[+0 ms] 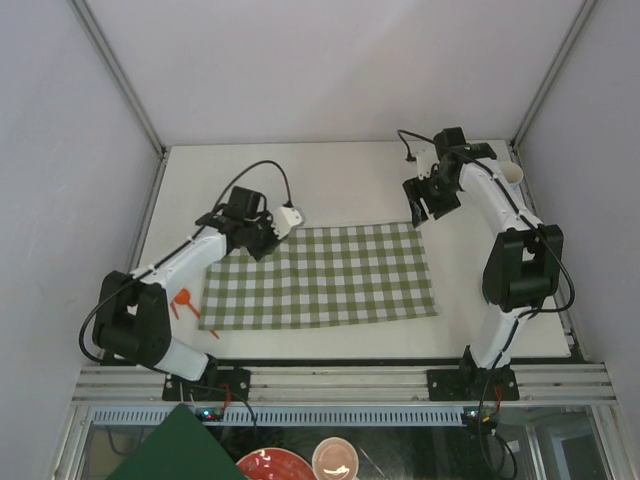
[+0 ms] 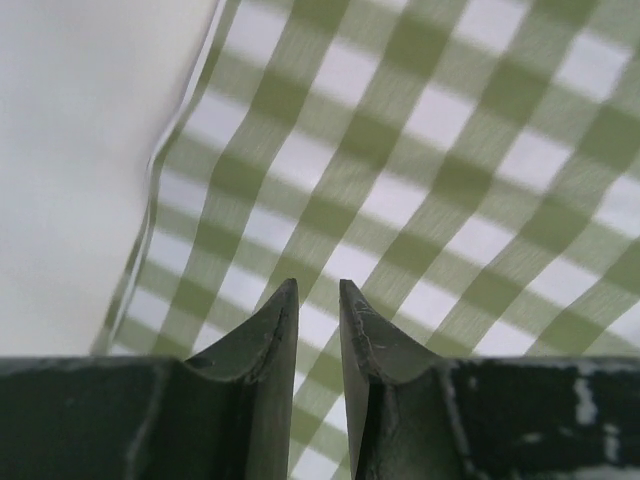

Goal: Set the dinner table for one person
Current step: Flatten out the napkin at the center of the board.

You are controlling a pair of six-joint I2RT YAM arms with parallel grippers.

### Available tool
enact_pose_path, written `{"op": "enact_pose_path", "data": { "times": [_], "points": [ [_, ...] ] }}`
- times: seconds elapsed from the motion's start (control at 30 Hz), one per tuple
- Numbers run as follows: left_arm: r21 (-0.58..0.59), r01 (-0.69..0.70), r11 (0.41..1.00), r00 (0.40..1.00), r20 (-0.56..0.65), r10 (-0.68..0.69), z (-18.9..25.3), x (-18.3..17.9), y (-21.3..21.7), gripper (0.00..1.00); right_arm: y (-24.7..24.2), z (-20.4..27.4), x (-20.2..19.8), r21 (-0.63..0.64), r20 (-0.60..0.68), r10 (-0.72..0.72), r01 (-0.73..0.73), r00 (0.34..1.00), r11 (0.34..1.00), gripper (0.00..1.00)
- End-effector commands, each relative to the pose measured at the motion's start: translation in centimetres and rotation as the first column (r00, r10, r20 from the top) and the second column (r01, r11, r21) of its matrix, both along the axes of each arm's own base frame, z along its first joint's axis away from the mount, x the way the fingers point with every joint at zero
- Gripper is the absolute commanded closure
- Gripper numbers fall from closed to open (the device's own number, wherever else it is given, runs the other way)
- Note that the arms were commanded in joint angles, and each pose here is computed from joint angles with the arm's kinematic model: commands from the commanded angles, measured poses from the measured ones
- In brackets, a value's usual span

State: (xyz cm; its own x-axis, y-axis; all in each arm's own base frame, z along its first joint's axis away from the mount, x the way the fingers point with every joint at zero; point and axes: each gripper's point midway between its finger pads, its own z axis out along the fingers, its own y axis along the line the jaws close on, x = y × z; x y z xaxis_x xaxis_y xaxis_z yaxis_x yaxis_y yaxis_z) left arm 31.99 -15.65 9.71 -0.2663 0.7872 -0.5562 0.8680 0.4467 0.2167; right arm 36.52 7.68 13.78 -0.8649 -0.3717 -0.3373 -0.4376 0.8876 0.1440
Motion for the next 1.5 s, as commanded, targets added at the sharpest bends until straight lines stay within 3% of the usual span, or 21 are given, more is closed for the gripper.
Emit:
{"op": "enact_pose_path", "data": {
  "times": [0.0,0.1,0.27,0.4,0.57,0.97,1.47],
  "points": [
    [-0.093,-0.136,0.986,0.984,-0.129,0.124,-0.6,0.7,5.1,0.72,1.0,0.6,0.8,-0.029,0.045,0.04,-0.039,0.998,0.999,0.36],
    [-0.19,-0.288,0.939,0.945,-0.212,0.248,0.5,1.9,9.5,0.69,1.3,0.3,0.7,-0.025,0.039,0.046,-0.045,0.998,0.999,0.36],
    [-0.232,-0.468,0.853,0.869,-0.295,0.397,-0.2,3.4,15.7,0.61,1.6,-0.1,0.6,-0.017,0.033,0.046,-0.045,0.998,0.999,0.35],
    [-0.266,-0.532,0.804,0.822,-0.389,0.415,-1.3,3.8,17.5,0.53,2.1,-0.2,0.7,-0.011,0.033,0.053,-0.053,0.998,0.999,0.35],
    [-0.284,-0.566,0.774,0.792,-0.448,0.415,-1.7,5.1,18.5,0.56,2.4,-0.1,0.4,-0.015,0.035,0.058,-0.058,0.998,0.998,0.35],
    [-0.197,-0.622,0.758,0.706,-0.56,0.434,-3.4,7.5,20.2,0.54,2.8,0.0,0.2,-0.006,0.038,0.063,-0.063,0.997,0.998,0.35],
    [-0.146,-0.574,0.806,0.624,-0.715,0.315,-5.3,7.1,19.4,0.54,3.4,1.1,0.4,0.001,0.06,0.067,-0.067,0.996,0.998,0.35]
  ]
}}
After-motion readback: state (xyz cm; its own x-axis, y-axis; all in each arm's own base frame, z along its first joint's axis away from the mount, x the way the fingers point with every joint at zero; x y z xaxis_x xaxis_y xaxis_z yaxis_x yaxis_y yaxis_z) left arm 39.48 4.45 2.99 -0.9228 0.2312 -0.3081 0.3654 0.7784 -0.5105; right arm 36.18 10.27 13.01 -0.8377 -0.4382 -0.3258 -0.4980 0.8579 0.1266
